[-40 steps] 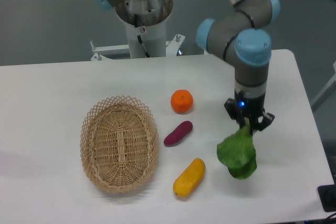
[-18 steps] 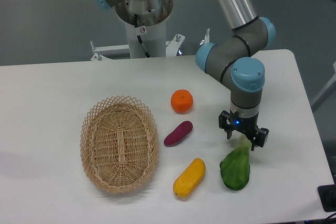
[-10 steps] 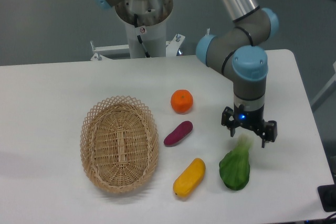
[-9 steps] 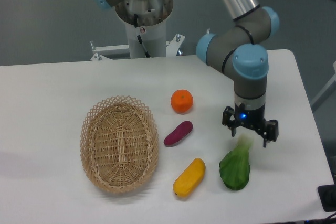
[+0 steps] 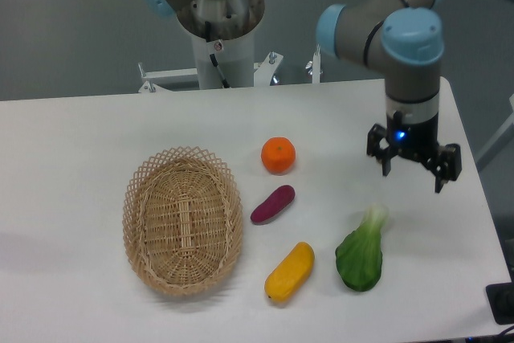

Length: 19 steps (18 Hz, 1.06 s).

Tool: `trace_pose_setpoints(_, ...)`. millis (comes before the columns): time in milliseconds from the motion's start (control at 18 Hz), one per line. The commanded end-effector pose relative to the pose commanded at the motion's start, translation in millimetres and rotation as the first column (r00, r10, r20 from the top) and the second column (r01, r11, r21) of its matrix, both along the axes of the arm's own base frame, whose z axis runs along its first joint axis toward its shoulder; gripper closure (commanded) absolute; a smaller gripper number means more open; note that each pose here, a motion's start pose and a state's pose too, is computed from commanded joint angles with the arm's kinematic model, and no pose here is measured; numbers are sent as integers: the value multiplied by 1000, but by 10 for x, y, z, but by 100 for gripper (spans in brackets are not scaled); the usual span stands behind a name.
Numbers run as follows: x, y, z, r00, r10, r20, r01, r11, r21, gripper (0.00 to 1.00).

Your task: Place the green vegetable on the table

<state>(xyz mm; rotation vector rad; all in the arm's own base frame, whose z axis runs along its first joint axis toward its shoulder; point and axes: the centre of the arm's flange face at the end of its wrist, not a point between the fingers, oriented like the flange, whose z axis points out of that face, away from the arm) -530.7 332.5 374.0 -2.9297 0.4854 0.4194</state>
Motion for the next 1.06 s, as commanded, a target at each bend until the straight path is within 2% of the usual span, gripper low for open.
trace_pose_setpoints(222,-83,-409,183,994,-107,16,108,993,-54,0)
trace_pose_setpoints(389,-84,-374,322,992,-126,31,127,990,-63,0)
trace_pose_setpoints(1056,-46,-307,289,990,-133,36,135,990,-51,0)
